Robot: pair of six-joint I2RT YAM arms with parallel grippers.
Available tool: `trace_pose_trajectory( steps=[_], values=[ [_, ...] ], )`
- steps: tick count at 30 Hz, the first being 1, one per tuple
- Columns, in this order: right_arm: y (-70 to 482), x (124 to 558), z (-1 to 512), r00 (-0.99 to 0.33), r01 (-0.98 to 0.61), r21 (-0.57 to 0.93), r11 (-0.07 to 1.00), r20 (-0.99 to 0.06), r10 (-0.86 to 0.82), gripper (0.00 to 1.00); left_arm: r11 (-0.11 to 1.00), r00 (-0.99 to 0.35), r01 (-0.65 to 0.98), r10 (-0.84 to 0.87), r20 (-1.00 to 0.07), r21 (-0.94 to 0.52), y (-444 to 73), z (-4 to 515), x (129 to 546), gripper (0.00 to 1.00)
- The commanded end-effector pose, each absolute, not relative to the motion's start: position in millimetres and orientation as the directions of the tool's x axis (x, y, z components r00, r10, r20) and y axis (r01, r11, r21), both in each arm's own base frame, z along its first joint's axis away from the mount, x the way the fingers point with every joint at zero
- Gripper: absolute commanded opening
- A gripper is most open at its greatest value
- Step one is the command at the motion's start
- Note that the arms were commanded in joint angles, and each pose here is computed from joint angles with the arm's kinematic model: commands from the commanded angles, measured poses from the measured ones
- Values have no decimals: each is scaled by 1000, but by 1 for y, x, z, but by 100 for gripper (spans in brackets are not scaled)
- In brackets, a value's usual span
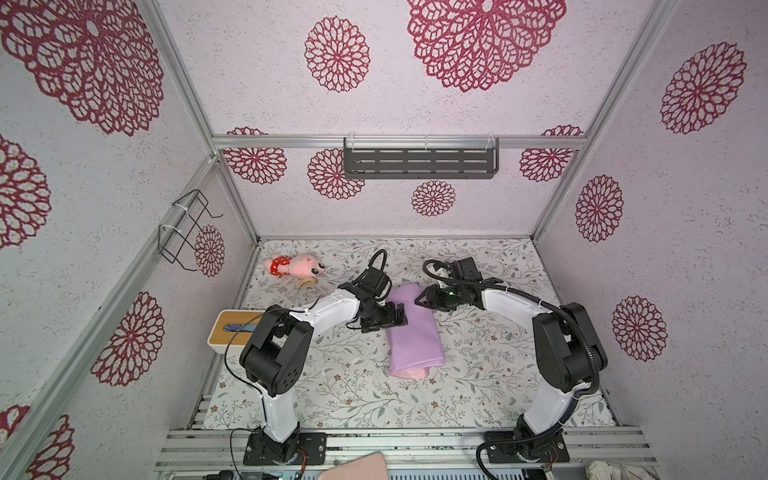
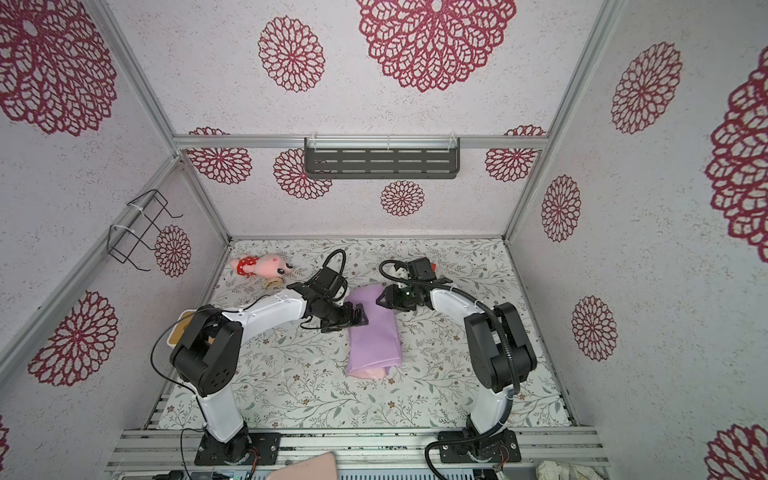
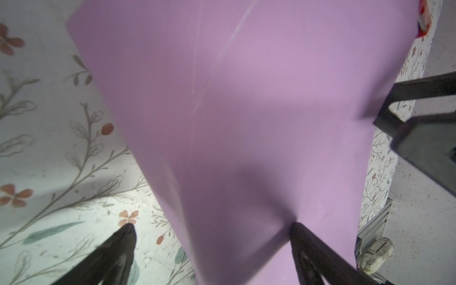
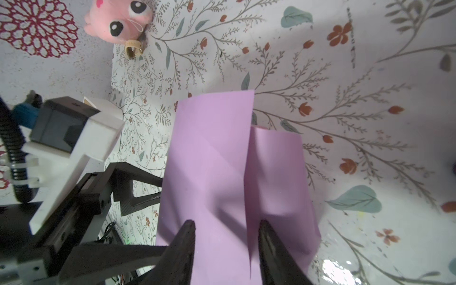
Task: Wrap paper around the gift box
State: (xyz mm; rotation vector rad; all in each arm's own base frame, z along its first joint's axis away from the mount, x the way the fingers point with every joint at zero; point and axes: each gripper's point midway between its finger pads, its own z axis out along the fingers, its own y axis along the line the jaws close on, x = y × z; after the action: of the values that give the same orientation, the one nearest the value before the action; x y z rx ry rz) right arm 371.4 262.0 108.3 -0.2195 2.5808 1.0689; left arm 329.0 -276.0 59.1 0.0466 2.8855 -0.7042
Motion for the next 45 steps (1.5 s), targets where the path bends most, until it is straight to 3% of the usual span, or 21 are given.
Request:
trace_pose_trajectory(
  steps=[1, 12, 18, 28, 35, 45],
  values=[
    [275, 374, 121, -931, -283, 709, 646, -365, -7, 42, 927, -993, 55, 11, -119, -372, -262, 35, 318, 99],
    [264, 356, 119, -941, -256, 726, 638, -337, 5, 22, 924, -992, 61, 13, -128, -378, -264, 39, 321, 100],
    [259, 345, 112, -948, -239, 733, 637, -318, 11, 15, 920, -991, 64, 13, -134, -386, -266, 42, 321, 100],
    [239, 330, 123, -943, -224, 761, 609, -327, 61, 34, 926, -991, 63, 15, -131, -371, -263, 39, 321, 100],
    [190, 330, 111, -926, -178, 635, 752, -367, 91, 42, 926, -991, 65, 17, -130, -371, -264, 39, 321, 100],
    [207, 329, 92, -946, -194, 643, 741, -322, 32, 52, 927, -991, 66, 17, -136, -368, -263, 41, 321, 100]
  ],
)
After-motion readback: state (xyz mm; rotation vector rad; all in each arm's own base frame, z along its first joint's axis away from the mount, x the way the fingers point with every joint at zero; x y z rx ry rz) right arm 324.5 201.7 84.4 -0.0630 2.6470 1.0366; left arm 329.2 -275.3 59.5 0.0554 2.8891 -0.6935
